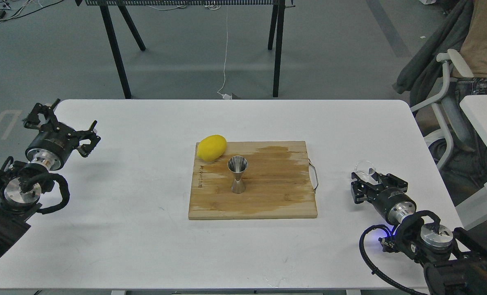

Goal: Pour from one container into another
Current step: 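Move the right gripper toward the small clear glass cup, then lift the clear cup with the right gripper over the jigger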

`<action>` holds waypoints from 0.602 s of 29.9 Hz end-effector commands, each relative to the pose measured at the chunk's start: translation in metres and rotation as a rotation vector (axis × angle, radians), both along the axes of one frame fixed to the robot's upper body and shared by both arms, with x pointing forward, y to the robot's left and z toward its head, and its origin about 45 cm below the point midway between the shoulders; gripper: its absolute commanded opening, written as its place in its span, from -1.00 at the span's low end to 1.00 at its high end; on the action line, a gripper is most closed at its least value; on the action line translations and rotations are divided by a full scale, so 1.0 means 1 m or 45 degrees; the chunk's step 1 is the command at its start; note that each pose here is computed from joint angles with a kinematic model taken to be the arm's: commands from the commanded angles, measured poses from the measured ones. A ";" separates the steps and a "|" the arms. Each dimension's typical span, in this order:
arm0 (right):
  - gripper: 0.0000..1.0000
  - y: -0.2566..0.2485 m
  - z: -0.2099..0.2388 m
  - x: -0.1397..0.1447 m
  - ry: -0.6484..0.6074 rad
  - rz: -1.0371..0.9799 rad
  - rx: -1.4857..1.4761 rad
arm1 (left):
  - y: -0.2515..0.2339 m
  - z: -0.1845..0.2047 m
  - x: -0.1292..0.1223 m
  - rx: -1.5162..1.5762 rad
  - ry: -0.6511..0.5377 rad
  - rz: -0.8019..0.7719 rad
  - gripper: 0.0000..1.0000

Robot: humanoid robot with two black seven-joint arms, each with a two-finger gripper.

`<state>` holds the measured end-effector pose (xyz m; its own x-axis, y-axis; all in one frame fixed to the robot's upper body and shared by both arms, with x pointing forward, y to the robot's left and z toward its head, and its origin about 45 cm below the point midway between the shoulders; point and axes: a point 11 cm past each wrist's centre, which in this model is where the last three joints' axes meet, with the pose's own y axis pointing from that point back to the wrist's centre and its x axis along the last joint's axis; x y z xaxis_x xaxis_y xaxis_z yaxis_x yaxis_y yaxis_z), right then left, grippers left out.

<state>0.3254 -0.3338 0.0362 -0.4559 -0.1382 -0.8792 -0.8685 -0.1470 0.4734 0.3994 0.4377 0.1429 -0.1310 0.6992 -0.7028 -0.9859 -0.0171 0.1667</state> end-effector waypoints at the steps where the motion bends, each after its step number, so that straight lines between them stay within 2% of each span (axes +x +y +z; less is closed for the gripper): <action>1: -0.13 0.000 0.000 0.000 -0.004 0.000 0.001 | 0.001 -0.001 0.000 0.002 0.002 0.004 0.99; 10: -0.20 0.010 0.010 0.006 -0.058 0.036 0.016 | 0.000 -0.001 0.000 0.000 0.002 0.003 0.99; 18: -0.22 0.057 0.074 0.030 -0.319 0.293 -0.064 | -0.001 -0.002 0.000 -0.001 0.003 -0.001 0.99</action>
<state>0.3480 -0.2935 0.0852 -0.2720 -0.2090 -0.9393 -0.9053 -0.2755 0.3234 0.3993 0.4372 0.1417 -0.1330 0.6995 -0.7022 -0.9855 -0.0179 0.1688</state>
